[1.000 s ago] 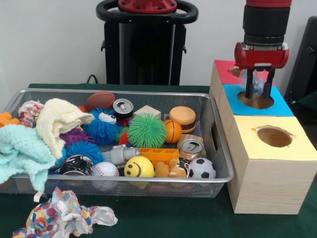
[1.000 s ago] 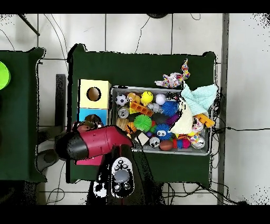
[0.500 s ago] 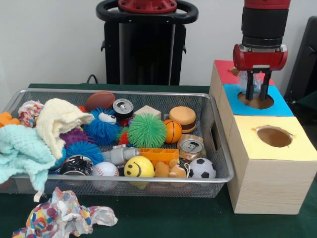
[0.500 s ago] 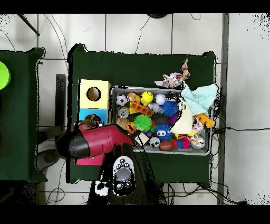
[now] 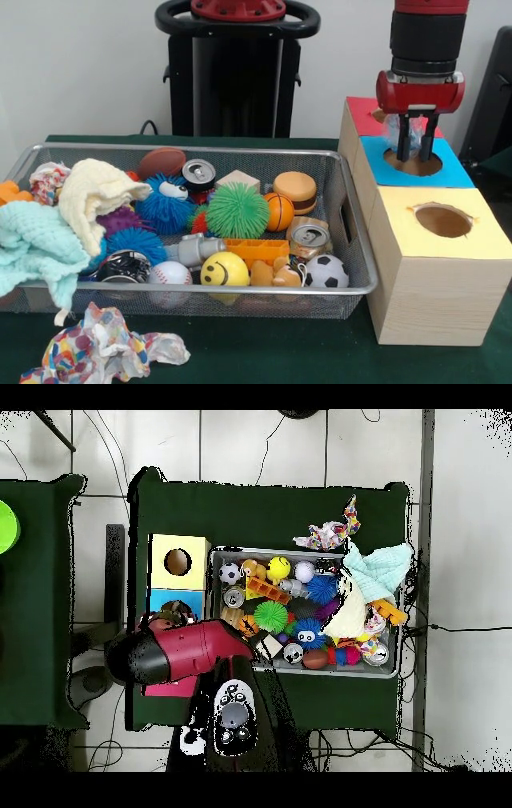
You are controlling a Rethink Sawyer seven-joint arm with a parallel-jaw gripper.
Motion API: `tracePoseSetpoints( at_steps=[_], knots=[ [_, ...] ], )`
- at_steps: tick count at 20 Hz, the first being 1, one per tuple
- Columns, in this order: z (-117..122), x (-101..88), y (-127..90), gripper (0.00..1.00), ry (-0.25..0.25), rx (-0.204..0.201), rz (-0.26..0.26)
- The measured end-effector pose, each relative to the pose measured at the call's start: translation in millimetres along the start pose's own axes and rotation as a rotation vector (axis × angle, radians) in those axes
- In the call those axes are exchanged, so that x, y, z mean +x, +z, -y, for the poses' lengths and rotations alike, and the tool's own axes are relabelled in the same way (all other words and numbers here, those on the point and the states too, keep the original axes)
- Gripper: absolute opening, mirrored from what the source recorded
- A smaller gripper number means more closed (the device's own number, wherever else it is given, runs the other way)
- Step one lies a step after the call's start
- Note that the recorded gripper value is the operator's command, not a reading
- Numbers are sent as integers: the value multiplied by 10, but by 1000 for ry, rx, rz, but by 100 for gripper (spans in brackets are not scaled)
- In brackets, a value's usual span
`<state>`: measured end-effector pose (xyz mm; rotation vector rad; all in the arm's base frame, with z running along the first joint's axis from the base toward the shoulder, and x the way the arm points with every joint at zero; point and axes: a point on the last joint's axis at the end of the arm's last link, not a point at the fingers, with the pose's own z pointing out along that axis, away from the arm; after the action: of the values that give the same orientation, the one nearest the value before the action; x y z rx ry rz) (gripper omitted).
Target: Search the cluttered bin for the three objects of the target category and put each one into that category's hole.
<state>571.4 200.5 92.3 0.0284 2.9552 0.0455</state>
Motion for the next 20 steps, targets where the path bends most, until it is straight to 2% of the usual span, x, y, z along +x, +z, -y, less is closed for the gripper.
tracePoseSetpoints(
  at_steps=[9, 20],
  knots=[
    [-25, -32, -4, 0, -4, -1, 7],
    [-288, -261, 24, 0, -39, -15, 56]
  ],
)
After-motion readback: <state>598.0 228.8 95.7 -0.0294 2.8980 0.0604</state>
